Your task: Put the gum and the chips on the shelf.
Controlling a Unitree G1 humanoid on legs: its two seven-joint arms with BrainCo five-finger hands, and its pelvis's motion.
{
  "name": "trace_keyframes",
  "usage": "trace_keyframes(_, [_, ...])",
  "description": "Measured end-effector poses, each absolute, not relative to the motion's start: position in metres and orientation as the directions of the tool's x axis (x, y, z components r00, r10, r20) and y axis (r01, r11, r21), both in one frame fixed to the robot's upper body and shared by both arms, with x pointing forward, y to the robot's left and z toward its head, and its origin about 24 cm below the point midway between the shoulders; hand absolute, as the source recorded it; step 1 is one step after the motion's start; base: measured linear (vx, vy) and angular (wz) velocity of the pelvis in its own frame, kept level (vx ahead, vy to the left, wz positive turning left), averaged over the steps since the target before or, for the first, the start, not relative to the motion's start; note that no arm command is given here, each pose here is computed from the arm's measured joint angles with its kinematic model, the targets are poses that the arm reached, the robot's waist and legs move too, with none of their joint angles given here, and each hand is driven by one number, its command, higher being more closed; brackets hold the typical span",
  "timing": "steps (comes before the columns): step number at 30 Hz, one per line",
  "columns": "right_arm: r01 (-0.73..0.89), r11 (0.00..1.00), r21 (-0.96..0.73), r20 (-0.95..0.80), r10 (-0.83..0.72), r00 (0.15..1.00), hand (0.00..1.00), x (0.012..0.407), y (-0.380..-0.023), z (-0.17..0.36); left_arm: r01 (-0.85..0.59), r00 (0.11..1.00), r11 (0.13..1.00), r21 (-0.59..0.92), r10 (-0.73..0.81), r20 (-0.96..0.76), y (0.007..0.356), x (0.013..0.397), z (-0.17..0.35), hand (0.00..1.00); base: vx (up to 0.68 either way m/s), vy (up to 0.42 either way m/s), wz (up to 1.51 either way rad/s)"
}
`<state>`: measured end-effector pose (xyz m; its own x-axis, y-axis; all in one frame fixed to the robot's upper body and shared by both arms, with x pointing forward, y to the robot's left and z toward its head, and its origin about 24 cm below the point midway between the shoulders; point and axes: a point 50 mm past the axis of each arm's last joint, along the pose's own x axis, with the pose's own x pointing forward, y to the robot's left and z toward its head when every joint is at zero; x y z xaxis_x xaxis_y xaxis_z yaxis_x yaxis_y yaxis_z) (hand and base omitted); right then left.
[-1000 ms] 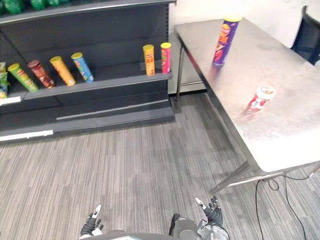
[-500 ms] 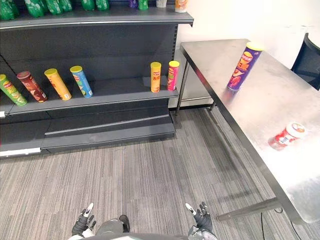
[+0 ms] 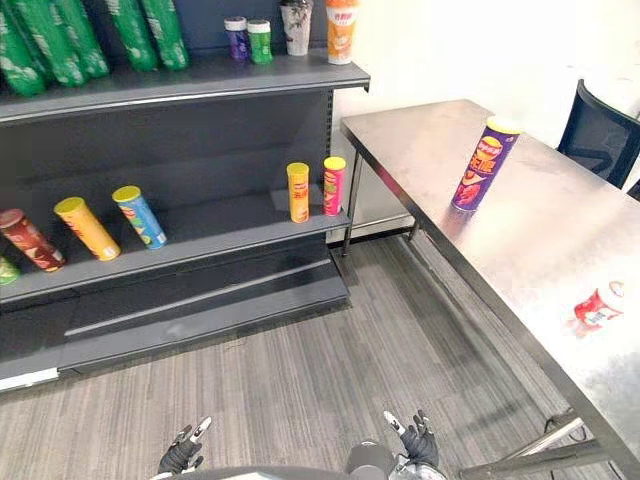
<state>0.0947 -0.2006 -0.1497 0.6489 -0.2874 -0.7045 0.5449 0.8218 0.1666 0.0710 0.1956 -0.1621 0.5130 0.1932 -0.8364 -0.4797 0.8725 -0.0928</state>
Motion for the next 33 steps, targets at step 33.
trace_keyframes(33, [0.619,0.775,0.131,-0.684,-0.381,0.622,0.0,0.096,-0.208,-0.146,-0.58,0.542,0.802,-0.146,0.246,-0.803,0.194,0.084,-0.158,0.0,0.12,-0.029,-0.55])
